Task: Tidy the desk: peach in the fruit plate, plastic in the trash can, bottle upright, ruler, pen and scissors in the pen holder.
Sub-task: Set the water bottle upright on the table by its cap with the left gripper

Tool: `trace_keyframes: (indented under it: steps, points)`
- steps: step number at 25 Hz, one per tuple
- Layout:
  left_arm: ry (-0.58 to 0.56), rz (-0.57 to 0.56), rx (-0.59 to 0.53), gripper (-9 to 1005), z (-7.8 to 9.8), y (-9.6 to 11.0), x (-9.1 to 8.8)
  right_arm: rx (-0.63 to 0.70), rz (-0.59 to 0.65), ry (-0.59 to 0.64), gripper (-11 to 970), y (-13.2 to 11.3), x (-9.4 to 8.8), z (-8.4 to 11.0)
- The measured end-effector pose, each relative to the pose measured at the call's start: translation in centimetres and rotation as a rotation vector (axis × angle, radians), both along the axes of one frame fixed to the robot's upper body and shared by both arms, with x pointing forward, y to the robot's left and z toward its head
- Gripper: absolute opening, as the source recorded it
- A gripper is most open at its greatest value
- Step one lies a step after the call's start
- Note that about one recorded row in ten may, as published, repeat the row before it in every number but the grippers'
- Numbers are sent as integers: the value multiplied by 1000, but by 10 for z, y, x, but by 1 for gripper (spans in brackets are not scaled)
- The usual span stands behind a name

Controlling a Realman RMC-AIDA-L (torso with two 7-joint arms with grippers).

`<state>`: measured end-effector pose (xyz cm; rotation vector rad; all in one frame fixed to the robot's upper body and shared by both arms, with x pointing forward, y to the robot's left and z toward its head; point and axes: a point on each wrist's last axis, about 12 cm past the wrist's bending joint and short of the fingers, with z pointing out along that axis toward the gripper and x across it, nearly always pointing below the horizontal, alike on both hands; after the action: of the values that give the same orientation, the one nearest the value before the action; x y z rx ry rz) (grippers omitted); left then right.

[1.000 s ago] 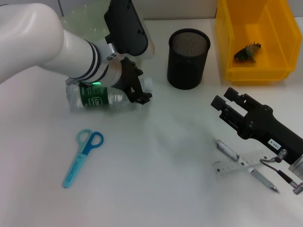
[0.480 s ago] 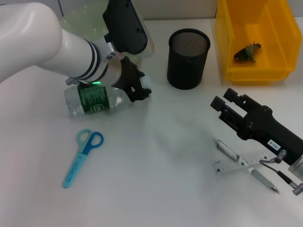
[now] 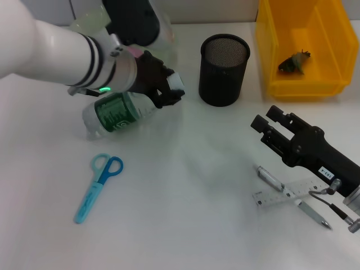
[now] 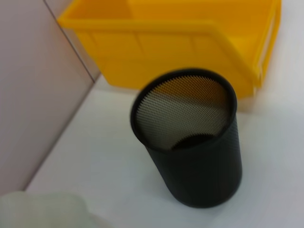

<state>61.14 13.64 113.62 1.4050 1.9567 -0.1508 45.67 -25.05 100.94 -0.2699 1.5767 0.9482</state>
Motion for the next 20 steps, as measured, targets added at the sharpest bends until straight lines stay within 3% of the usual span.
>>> trace_keyframes:
  steps: [9, 16, 20]
  points:
    - [-55, 53, -86, 444, 24, 24, -18, 6, 2, 9, 574, 2, -1, -1]
    - [-82, 94, -134, 443, 31, 37, -27, 7, 2, 13, 574, 2, -2, -1]
    - [-49, 155, -250, 443, 37, 53, -28, 9, 6, 11, 574, 3, 0, -1]
